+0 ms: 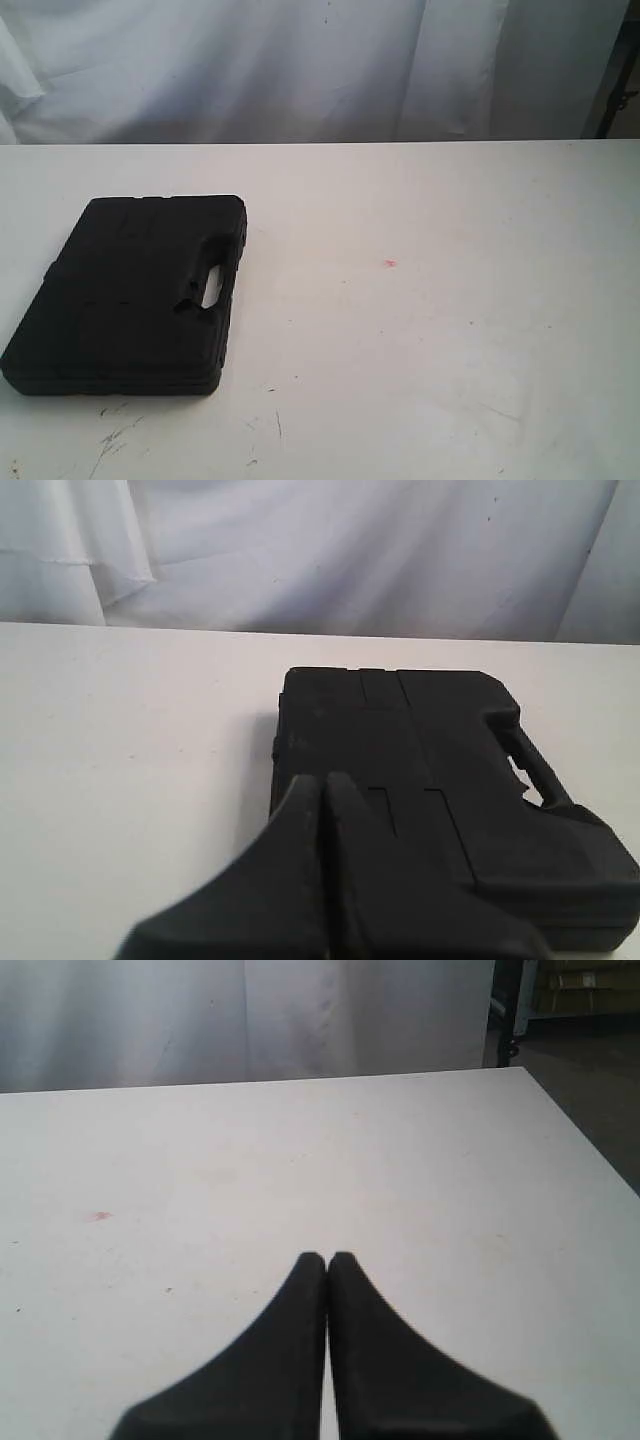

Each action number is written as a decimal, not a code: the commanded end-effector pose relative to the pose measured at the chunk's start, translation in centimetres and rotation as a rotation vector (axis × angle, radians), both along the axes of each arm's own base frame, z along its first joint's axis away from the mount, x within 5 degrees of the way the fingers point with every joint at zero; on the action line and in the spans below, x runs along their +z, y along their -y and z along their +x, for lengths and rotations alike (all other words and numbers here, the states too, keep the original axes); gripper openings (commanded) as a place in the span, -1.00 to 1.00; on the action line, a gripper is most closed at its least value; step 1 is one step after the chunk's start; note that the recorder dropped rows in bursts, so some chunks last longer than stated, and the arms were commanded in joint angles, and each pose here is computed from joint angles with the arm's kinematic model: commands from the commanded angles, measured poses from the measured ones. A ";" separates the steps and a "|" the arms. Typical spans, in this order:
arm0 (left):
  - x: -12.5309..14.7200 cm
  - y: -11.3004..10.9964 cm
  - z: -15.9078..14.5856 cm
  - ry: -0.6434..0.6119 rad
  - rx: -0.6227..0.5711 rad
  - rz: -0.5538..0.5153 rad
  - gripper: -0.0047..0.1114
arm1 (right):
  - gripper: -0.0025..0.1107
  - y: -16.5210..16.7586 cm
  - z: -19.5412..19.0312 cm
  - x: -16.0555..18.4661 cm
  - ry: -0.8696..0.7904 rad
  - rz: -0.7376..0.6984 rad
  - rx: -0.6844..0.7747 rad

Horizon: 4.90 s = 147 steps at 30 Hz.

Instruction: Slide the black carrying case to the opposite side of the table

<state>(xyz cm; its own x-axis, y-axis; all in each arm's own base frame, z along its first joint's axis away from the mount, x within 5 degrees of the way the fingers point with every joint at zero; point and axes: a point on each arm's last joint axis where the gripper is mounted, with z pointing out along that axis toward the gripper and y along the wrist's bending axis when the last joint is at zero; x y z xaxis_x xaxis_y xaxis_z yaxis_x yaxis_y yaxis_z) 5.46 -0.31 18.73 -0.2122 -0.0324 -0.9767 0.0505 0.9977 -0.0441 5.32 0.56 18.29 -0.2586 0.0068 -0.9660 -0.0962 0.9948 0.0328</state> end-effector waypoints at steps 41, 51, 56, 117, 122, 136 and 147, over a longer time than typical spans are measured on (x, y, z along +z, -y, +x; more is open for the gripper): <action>17.8 1.6 11.9 -0.149 -0.027 -0.221 -0.92 | -0.96 0.1 0.0 -0.1 0.004 -0.014 -0.008; 17.0 1.8 15.3 -0.209 -0.013 -0.205 -0.92 | -0.96 0.1 0.0 -0.1 0.004 -0.014 -0.008; 17.1 1.8 15.3 -0.200 -0.013 -0.206 -0.92 | -0.96 0.1 0.0 -0.1 0.004 -0.014 -0.008; -1.7 18.5 32.4 -1.145 -0.117 -0.052 -0.33 | -0.96 0.1 0.0 -0.1 0.004 -0.014 -0.008; -2.7 18.4 32.6 -1.160 -0.072 -0.059 -0.33 | -0.96 0.1 0.0 -0.1 0.004 -0.014 -0.008; -5.4 18.6 33.1 -1.184 -0.062 -0.050 -0.33 | -0.96 0.1 0.0 -0.1 0.004 -0.014 -0.008; -5.5 18.6 33.1 -1.189 -0.062 -0.054 -0.33 | -0.96 0.1 0.0 -0.1 0.004 -0.014 -0.008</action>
